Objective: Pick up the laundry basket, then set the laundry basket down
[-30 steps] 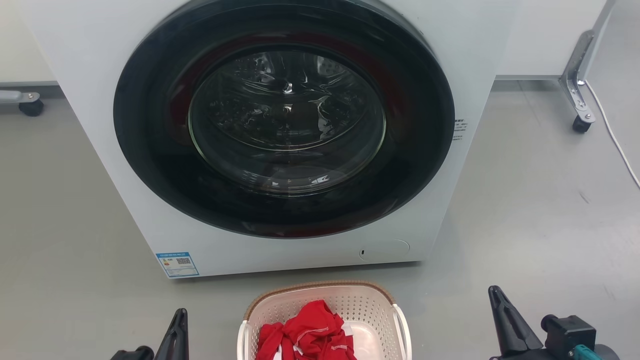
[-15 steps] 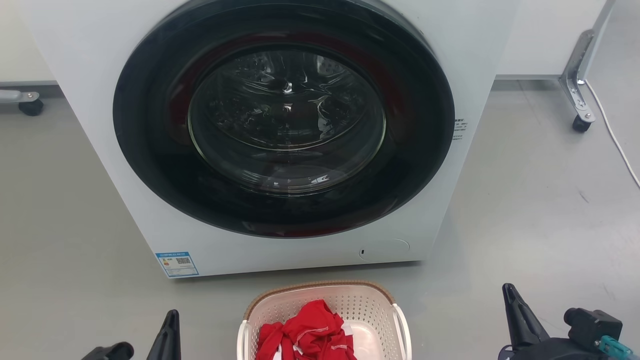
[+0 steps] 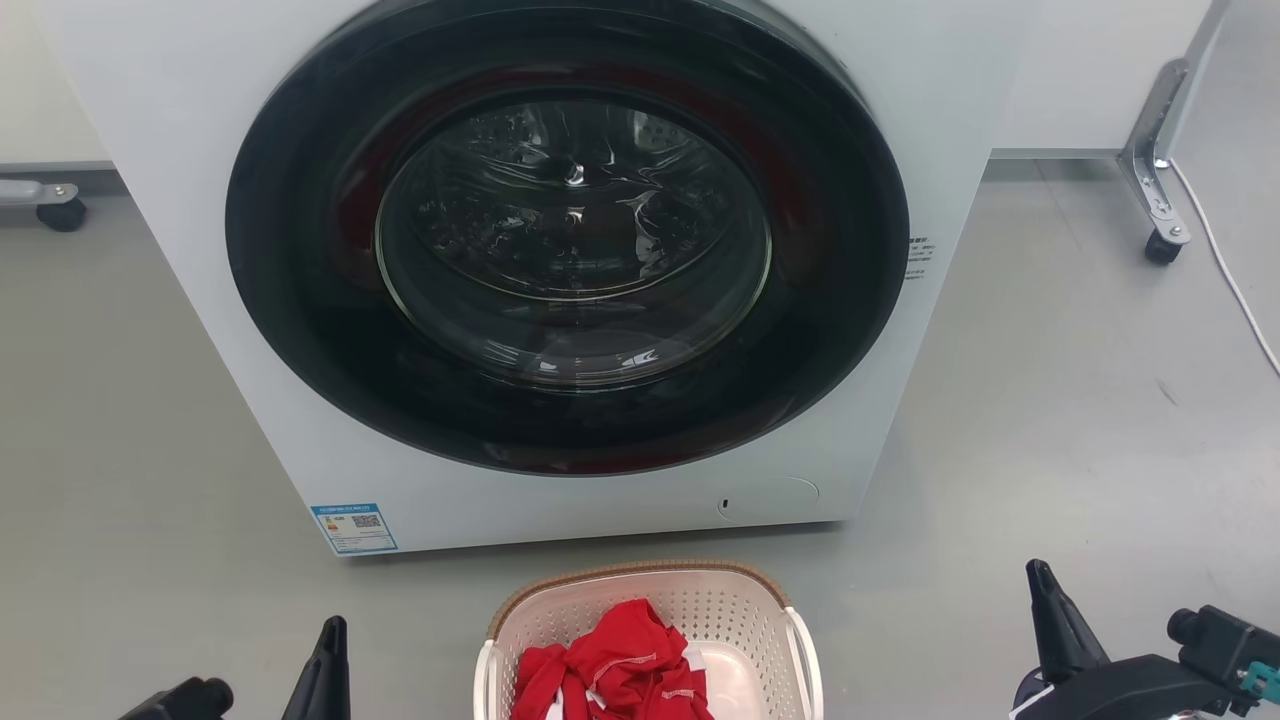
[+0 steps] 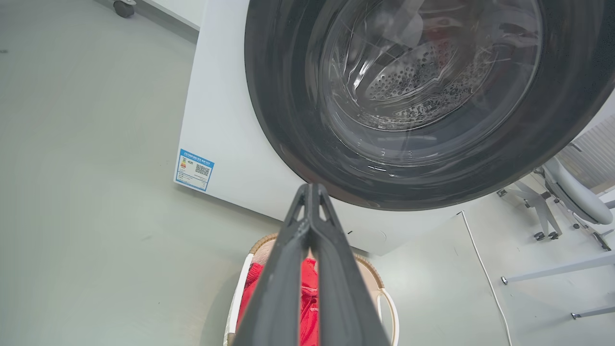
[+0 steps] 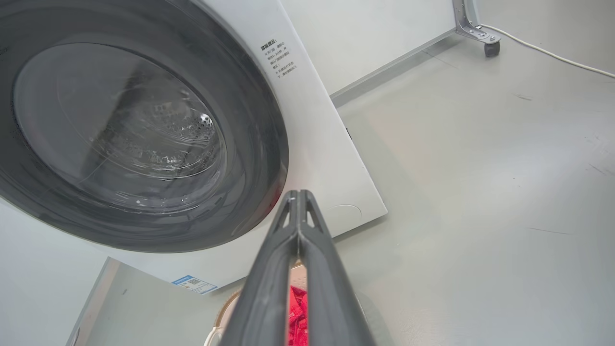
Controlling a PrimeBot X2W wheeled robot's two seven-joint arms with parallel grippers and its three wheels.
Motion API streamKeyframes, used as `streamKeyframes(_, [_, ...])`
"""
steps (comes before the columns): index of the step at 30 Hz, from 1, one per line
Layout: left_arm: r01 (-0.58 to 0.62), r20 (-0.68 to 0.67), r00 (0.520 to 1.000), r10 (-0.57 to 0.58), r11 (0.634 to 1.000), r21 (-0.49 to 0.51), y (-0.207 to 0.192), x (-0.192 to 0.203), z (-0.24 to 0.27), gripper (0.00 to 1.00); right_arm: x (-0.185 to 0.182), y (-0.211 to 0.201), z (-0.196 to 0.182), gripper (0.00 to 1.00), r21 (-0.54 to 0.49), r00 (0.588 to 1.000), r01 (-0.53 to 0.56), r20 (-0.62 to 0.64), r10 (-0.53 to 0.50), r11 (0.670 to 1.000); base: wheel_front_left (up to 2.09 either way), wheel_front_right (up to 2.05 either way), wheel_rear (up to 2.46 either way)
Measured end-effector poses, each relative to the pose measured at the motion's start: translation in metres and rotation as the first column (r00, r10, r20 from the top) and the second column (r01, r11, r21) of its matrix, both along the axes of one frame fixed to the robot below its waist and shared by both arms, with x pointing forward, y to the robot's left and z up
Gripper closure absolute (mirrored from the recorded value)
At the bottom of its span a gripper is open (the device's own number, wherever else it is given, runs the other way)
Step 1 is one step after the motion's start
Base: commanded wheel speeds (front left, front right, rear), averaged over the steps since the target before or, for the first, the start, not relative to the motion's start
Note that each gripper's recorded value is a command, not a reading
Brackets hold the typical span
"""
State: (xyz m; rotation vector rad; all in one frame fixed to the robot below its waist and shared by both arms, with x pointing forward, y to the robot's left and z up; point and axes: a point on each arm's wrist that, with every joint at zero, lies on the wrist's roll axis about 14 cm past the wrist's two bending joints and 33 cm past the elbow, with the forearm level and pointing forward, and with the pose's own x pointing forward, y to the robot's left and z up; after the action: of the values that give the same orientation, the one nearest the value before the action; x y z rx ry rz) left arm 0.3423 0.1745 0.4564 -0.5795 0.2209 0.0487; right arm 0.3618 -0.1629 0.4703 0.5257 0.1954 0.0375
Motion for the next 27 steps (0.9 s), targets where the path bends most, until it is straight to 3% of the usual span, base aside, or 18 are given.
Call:
streamKeyframes(14, [-0.037,-0.019,0.999,0.034,0.98,-0.195,0.003,0.006,-0.002,1.0,0.004,-0.009,-0.002,1.0,0.206,0.998,0.058,-0.04,-0.051,0.977,0.0,0.0,0.0])
streamKeyframes(27, [-0.067,-0.019,0.998,0.065,0.92,-0.387,0.005,0.014,0.002,1.0,0.008,-0.017,-0.002,1.0,0.408,0.993,0.112,-0.064,-0.094,0.906,0.0,0.0,0.0])
